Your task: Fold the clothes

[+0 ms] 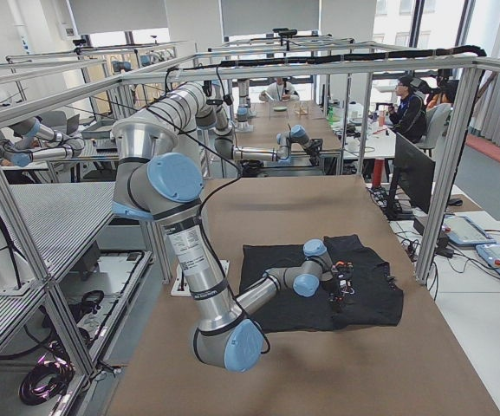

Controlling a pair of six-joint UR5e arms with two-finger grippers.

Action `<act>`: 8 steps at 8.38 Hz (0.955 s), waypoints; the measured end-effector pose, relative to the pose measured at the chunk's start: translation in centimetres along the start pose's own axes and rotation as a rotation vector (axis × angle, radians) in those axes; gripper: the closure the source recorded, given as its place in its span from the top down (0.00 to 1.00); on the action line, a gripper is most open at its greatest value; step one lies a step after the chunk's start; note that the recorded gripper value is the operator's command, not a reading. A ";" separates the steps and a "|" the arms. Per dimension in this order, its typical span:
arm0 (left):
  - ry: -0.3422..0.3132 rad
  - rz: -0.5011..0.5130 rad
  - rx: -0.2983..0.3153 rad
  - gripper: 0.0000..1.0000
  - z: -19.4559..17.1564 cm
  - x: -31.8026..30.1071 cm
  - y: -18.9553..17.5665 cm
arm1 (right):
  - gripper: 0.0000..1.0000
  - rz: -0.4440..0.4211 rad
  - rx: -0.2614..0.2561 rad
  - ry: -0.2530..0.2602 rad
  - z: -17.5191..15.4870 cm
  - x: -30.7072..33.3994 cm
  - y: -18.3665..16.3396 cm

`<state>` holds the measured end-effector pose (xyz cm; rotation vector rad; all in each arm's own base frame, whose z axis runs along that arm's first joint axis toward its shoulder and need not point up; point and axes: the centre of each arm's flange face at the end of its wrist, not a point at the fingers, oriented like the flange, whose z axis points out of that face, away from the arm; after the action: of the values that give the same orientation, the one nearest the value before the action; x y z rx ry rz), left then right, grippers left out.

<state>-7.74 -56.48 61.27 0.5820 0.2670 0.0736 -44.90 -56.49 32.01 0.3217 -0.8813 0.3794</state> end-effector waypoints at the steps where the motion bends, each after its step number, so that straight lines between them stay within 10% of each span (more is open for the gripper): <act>1: 0.000 0.000 -0.001 0.94 0.0 0.0 0.2 | 0.94 0.002 0.001 0.004 0.3 0.2 -0.2; 8: -0.002 -0.001 0.007 0.95 0.0 -0.2 0.9 | 0.94 0.007 -0.003 -0.012 1.4 1.0 0.5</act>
<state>-7.88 -55.73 61.83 0.5891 0.2658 0.0713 -45.54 -56.51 33.68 0.3182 -0.8948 0.3832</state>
